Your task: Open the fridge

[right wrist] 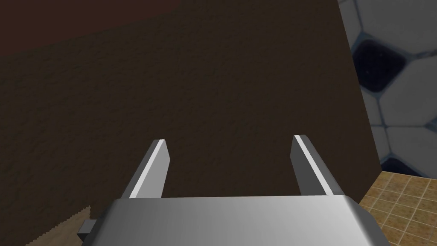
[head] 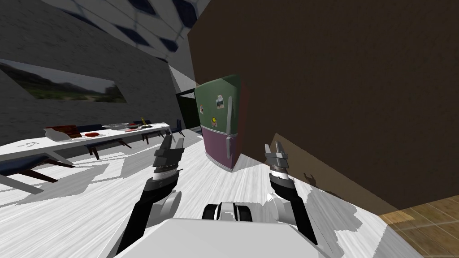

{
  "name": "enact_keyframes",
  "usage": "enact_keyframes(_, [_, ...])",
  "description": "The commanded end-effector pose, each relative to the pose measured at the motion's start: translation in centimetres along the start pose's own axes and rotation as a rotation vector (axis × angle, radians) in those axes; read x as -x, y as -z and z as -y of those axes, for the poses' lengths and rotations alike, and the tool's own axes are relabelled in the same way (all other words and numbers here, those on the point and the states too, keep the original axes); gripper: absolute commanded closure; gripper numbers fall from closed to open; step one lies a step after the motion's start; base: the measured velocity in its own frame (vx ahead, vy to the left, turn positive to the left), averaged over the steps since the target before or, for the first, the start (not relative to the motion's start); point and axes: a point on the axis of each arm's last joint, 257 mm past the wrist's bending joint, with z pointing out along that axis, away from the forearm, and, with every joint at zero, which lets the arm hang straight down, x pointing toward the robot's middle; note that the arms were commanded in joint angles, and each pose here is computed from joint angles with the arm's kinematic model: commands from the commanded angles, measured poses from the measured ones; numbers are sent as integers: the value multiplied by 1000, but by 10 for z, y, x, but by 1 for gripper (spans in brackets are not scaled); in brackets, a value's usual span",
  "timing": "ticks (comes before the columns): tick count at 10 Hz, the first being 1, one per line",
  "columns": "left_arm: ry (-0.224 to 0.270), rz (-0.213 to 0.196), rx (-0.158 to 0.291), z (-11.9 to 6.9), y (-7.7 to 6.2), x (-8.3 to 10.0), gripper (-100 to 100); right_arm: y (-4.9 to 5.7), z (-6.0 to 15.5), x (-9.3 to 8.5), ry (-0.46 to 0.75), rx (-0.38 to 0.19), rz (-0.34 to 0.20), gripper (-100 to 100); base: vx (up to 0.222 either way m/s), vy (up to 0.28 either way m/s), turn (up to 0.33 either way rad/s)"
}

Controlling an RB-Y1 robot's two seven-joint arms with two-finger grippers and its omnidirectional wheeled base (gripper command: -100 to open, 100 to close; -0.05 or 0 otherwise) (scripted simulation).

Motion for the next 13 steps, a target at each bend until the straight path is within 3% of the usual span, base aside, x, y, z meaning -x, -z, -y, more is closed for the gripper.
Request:
enact_keyframes(1, [-9,-43,7,-3,-1,-6,-100,0,0,0,0,0,0,0,18,-13,-18])
enact_keyframes(6, [-33,-145,76,-24,-6,-24,-100,0,0,0,0,-1,0,0,49,-38,-32])
enact_keyframes(13, [-49,-182,229,-71,-11,-35,-100,0,0,0,0,-1,0,0,73,-56,-46])
